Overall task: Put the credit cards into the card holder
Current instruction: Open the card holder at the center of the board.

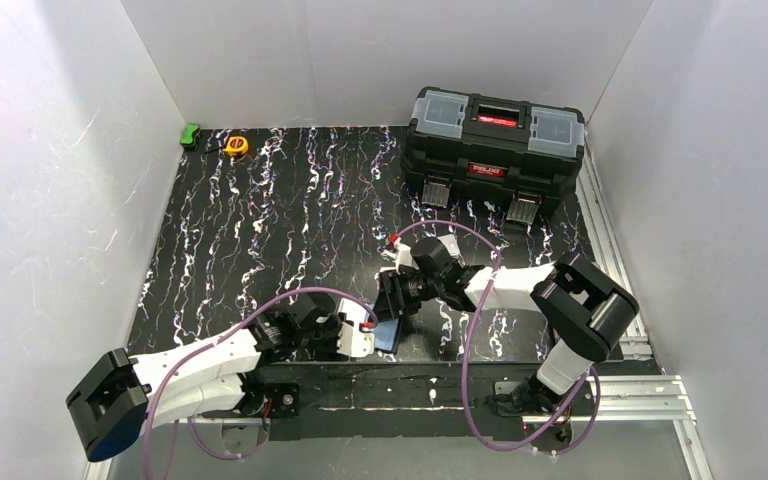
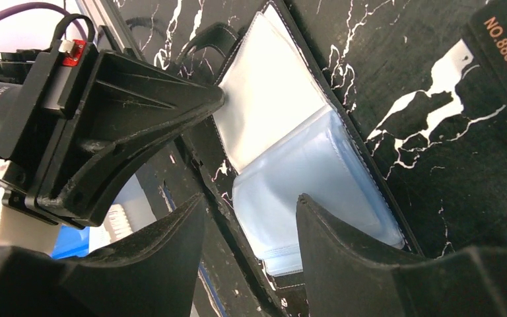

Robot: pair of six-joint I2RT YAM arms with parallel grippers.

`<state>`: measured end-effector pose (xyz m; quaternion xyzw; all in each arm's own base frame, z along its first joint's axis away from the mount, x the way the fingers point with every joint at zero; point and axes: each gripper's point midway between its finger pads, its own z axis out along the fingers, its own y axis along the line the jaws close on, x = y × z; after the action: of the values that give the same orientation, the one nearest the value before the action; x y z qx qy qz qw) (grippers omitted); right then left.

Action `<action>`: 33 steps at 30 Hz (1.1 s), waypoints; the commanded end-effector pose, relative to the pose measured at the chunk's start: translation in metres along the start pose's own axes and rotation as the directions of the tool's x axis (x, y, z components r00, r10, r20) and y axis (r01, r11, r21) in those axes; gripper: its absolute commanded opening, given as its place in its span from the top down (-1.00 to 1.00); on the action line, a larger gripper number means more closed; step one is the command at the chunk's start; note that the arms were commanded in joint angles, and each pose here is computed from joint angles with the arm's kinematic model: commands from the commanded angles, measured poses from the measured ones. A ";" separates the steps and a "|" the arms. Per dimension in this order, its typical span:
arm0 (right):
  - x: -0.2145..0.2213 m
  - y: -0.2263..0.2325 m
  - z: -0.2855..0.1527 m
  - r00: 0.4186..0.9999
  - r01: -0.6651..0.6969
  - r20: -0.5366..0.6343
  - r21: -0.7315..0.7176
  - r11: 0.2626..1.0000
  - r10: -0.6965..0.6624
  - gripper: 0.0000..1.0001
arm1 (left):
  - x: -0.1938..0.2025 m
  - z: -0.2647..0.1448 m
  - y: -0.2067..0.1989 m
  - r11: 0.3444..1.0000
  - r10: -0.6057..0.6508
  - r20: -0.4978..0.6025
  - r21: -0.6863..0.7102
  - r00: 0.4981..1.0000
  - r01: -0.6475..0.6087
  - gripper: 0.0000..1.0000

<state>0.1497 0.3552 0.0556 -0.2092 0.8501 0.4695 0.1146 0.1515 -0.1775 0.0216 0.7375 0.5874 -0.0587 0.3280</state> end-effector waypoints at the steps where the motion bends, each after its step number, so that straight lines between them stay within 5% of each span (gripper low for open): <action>1: -0.023 0.028 -0.002 0.996 0.073 0.055 -0.074 0.995 -0.069 -0.20 | 0.001 0.001 -0.013 0.999 -0.004 0.017 0.044 1.000 0.003 0.95; 33: 0.017 -0.021 -0.017 1.000 -0.012 0.008 0.109 0.994 0.012 -0.22 | -0.001 0.001 -0.012 0.999 0.000 0.032 0.036 0.999 -0.001 1.00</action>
<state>0.1441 0.3306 0.0446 -0.1977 0.8745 0.4263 0.1202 0.1485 -0.1770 0.0215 0.7378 0.5823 -0.0640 0.3354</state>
